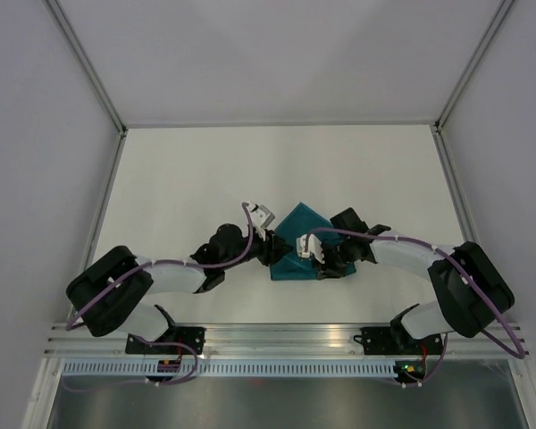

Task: Fold the napkin, place the utensils inside, and roll it up
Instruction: Roll the napkin with the utensil

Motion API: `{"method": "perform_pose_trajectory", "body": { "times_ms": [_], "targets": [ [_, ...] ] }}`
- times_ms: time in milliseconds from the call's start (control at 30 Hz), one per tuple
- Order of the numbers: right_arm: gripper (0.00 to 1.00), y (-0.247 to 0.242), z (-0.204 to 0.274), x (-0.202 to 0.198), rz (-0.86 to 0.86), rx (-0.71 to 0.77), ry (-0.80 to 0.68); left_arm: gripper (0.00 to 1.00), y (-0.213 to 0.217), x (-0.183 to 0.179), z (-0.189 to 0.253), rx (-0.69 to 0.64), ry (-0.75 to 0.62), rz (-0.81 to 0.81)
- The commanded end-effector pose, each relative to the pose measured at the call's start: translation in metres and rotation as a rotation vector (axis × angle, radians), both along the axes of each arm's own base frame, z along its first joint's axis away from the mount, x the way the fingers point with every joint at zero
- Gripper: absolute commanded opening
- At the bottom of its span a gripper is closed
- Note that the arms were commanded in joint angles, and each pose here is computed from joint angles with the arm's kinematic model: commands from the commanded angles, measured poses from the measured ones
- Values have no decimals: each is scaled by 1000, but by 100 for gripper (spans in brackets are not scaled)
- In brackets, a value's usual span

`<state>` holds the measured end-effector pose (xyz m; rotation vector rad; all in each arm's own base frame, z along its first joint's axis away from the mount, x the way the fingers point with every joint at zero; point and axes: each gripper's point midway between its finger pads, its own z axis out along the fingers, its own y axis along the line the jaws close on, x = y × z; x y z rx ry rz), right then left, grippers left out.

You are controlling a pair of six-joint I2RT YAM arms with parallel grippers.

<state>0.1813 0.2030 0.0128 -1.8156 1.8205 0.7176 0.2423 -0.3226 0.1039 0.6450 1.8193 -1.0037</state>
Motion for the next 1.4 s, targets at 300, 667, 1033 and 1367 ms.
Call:
{"method": "perform_pose_trajectory", "body": {
  "times_ms": [300,667,1033,1367],
  "targets": [
    [9,-25,-22,-20,11,-81,315,51,-7,-15,33,178,-559,112],
    [9,-28,-31,-8,-24,-114,469,59,-63,-66,-16,417,-773,-144],
    [9,-31,-38,-5,-51,-145,553,63,-79,-68,-61,558,-843,-253],
    [9,-29,-39,4,-80,-155,595,51,-75,-84,-103,636,-715,-381]
  ]
}}
